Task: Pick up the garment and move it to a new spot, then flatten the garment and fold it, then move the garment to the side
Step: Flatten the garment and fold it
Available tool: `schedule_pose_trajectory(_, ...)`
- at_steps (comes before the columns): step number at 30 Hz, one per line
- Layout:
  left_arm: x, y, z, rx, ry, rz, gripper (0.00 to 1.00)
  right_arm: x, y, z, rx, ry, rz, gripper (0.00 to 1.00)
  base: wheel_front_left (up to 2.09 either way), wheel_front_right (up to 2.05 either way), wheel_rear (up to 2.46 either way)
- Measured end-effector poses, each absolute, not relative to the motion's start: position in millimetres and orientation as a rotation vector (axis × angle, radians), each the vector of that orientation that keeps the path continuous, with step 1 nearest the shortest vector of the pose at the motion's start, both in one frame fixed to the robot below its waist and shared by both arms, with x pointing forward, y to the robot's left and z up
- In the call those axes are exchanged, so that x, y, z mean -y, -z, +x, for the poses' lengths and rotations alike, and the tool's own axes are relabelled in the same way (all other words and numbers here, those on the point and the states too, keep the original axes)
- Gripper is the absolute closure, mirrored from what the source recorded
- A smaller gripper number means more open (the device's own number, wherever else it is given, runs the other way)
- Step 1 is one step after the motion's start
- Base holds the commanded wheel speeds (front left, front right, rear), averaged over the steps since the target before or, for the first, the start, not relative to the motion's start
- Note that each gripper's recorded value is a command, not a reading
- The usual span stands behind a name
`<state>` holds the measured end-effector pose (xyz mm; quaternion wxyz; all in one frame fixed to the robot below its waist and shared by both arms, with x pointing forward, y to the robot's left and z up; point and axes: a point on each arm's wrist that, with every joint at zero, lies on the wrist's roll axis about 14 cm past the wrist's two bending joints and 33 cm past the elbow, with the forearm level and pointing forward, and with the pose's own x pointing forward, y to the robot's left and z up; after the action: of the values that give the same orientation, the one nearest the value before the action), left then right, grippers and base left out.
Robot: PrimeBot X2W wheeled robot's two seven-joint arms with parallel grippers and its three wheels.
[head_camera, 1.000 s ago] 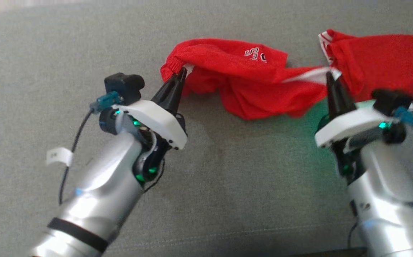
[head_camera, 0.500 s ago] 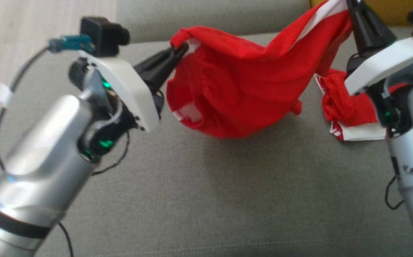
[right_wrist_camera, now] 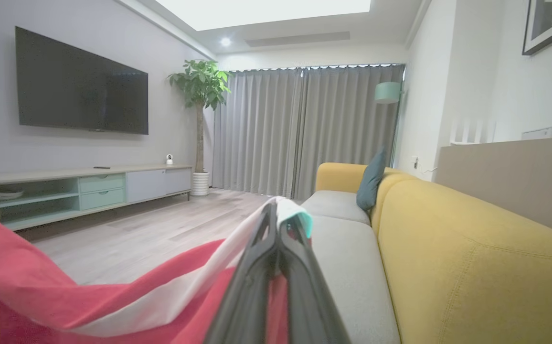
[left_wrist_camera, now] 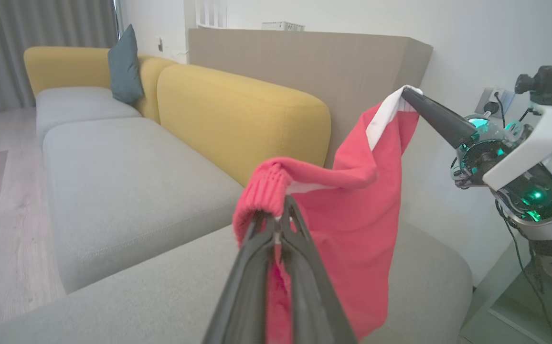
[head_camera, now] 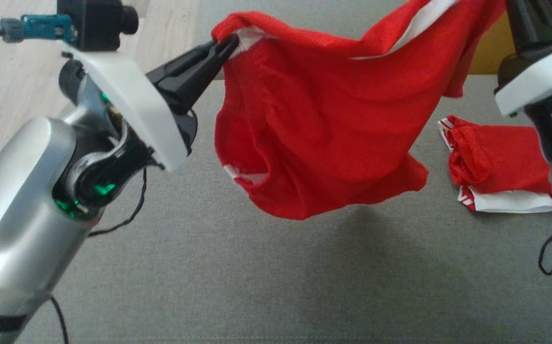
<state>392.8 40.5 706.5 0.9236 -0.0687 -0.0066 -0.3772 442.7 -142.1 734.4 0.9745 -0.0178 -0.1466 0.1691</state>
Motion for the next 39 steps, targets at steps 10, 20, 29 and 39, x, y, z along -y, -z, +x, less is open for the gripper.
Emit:
schedule_pose_trajectory(10,-70,-700,405,-0.002,0.68,-0.176,1.0,141,-717,452,0.229,-0.324,-0.028,1.0,0.0,0.0,0.0)
schedule_pose_trajectory(20,-91,-713,505,0.12,0.535,-0.132,1.0,143,-750,534,0.317,-0.255,-0.053,1.0,0.0,0.0,0.0)
schedule_pose_trajectory(29,-98,-760,609,0.414,0.41,-0.137,1.0,135,-777,617,0.485,-0.196,-0.08,1.0,0.0,0.0,0.0)
schedule_pose_trajectory(39,-72,-594,652,0.147,0.409,-0.22,1.0,133,-584,658,0.084,-0.211,-0.078,1.0,0.0,0.0,0.0)
